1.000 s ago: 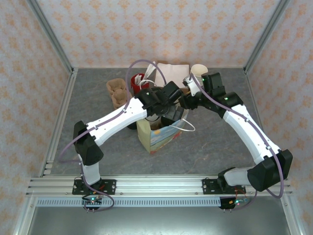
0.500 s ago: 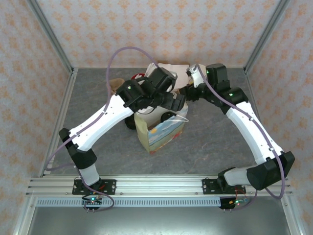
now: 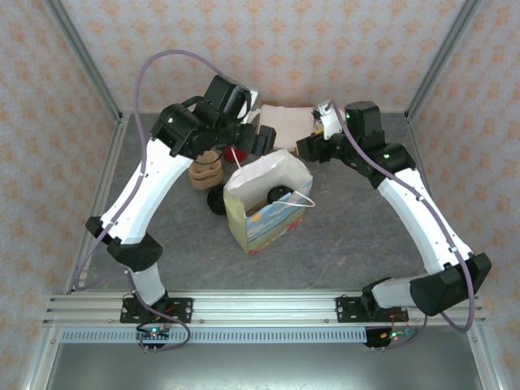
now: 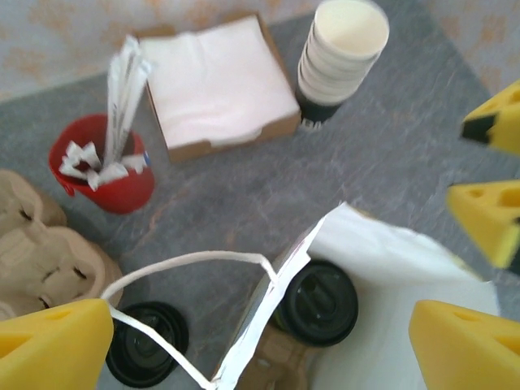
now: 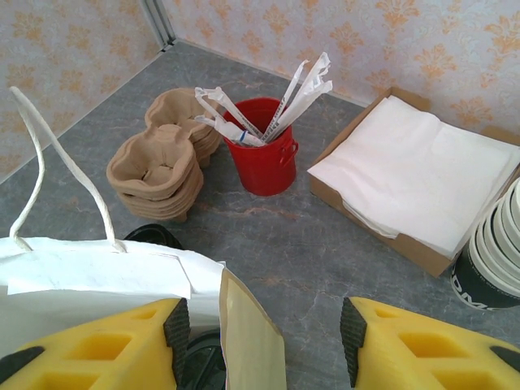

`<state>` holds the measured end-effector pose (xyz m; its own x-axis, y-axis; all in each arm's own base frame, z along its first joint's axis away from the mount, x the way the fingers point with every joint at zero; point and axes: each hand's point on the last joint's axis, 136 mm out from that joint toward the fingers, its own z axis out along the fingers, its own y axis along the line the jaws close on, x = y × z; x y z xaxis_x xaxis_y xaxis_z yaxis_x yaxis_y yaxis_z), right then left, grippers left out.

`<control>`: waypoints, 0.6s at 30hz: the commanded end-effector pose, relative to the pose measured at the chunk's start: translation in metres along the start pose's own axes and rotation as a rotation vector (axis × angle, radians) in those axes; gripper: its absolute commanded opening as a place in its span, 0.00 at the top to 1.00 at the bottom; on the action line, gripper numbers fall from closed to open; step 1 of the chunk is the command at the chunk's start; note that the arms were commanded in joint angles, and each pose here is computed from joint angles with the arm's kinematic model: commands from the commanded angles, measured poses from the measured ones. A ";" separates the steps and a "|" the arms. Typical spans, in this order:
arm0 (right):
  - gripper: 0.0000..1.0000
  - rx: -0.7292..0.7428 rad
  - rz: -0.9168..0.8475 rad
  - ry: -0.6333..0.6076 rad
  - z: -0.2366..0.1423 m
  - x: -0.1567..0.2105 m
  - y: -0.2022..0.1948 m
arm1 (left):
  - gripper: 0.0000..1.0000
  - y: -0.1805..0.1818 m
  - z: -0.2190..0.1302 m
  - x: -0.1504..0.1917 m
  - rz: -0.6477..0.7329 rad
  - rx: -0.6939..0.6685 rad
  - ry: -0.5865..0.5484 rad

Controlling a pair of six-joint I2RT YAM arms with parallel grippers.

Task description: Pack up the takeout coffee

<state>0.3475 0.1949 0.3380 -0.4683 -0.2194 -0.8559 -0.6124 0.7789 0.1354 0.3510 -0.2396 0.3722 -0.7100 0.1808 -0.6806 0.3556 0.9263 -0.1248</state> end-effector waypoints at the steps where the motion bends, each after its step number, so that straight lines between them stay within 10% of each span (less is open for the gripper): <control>1: 0.46 0.027 0.001 -0.059 -0.016 -0.012 -0.001 | 0.06 -0.008 0.026 0.028 0.040 0.064 0.150; 10: 0.46 0.038 0.015 -0.051 -0.020 -0.005 -0.001 | 0.07 -0.007 0.057 0.062 0.088 0.061 0.313; 18: 0.46 0.052 0.016 -0.037 -0.021 0.003 -0.003 | 0.33 -0.012 0.073 0.089 0.060 0.081 0.390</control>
<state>0.3370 0.1861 0.3395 -0.4693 -0.2009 -0.8599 -0.5880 0.7976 0.1346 0.3384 -0.2577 0.2568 -0.8555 0.3636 -0.3687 0.4362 0.8897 -0.1349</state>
